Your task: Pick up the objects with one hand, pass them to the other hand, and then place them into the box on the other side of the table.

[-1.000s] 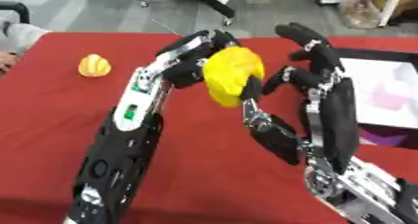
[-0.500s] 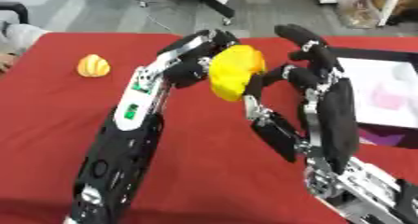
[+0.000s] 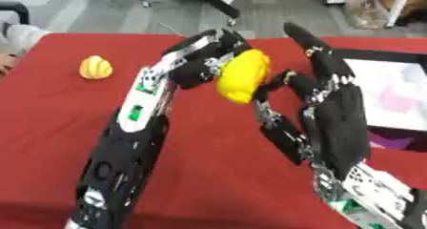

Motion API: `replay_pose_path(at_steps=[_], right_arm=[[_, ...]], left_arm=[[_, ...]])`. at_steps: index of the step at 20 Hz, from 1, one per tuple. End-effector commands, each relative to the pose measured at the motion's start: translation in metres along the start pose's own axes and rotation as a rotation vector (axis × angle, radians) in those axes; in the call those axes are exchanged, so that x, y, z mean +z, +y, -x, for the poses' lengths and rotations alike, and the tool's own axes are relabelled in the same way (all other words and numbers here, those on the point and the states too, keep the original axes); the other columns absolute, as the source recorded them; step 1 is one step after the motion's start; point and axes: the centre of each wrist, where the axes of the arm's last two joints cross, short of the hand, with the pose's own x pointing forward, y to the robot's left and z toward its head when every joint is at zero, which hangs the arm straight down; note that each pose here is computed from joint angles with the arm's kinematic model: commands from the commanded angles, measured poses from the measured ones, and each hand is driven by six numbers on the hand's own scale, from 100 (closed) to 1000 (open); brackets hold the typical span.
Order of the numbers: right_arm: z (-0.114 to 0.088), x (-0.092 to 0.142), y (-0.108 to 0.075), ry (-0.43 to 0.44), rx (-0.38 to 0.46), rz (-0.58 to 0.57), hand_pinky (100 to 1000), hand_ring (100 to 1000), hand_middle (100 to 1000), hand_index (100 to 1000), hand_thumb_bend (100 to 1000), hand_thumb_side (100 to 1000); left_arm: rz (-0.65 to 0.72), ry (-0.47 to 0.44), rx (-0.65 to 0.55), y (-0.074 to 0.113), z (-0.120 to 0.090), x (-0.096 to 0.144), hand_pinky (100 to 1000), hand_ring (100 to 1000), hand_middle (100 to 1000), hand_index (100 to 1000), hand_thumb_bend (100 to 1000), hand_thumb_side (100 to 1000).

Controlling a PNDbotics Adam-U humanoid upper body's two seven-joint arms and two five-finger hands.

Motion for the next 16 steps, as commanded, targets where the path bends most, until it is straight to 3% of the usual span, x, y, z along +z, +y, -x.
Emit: replay_pose_path(at_steps=[1, 7, 16], right_arm=[[0.0001, -0.0072, -0.0051, -0.014, 0.021, 0.003, 700, 810, 887, 1000, 310, 100], [0.0042, -0.0117, -0.0063, -0.015, 0.105, -0.033, 728, 782, 909, 1000, 459, 100], [0.006, -0.0156, -0.0071, 0.029, 0.173, -0.039, 715, 796, 907, 1000, 473, 100]], left_arm=[[0.018, -0.023, -0.025, 0.0024, -0.0092, -0.0085, 571, 330, 201, 318, 100, 457], [0.015, -0.026, -0.021, 0.0026, -0.0102, -0.0081, 572, 331, 201, 318, 100, 458], [0.012, -0.014, -0.013, 0.0022, -0.0078, -0.0074, 572, 332, 202, 319, 100, 452]])
